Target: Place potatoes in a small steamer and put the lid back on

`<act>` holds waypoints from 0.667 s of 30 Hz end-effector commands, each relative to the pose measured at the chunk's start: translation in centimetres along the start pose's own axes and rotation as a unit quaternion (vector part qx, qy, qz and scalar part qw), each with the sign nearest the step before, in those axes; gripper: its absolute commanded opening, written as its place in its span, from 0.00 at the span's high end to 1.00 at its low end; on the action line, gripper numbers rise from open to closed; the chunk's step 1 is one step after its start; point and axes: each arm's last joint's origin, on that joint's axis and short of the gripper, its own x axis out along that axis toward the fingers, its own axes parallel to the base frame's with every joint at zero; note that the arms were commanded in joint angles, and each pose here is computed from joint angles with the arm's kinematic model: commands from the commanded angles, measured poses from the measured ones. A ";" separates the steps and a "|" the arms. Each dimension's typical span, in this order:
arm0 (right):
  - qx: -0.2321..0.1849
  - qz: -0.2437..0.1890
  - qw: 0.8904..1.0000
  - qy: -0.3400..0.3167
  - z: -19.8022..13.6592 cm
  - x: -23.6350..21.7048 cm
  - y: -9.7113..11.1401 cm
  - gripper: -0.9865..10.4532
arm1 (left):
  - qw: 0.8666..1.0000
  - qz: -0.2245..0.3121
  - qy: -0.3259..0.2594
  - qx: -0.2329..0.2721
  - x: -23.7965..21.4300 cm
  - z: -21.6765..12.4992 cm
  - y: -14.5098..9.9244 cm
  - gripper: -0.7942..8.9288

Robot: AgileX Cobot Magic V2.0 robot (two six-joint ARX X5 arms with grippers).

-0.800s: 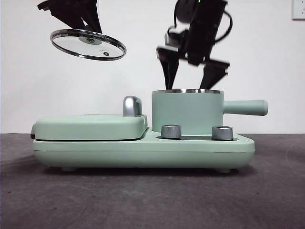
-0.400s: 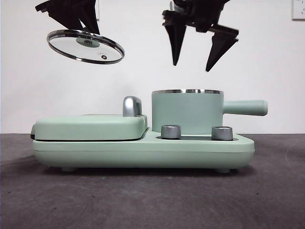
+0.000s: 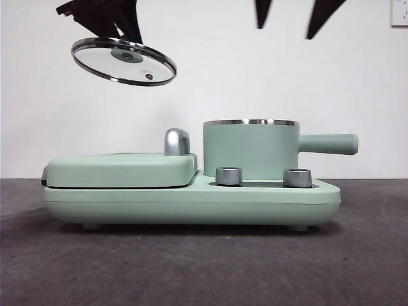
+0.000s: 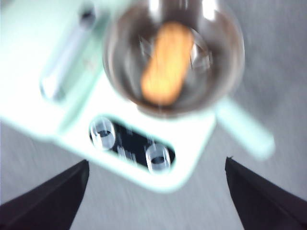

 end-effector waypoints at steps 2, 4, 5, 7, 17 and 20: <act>-0.020 0.006 1.000 0.006 -4.9 -0.6 0.2 0.53 | 0.999 -0.015 -0.033 0.014 -0.8 1.0 -1.5 0.90; -0.020 0.034 0.999 -0.037 -7.8 -0.9 -0.1 0.53 | 0.999 -0.025 -0.037 0.023 -0.7 1.2 -2.4 0.90; -0.019 0.048 0.997 -0.055 -9.3 -1.0 -0.2 0.53 | 0.998 -0.029 -0.039 0.027 -0.7 1.2 -2.9 0.90; -0.014 0.068 0.993 -0.091 -12.6 -1.3 -0.7 0.53 | 0.997 -0.039 -0.048 0.037 -0.6 1.5 -3.8 0.90; 0.023 0.100 0.960 -0.262 -24.2 -4.6 -2.7 0.53 | 0.988 -0.082 -0.105 0.079 0.9 2.6 -8.1 0.90; 0.024 0.105 0.951 -0.291 -25.3 -5.5 -2.9 0.53 | 0.985 -0.090 -0.112 0.094 2.2 2.8 -9.0 0.90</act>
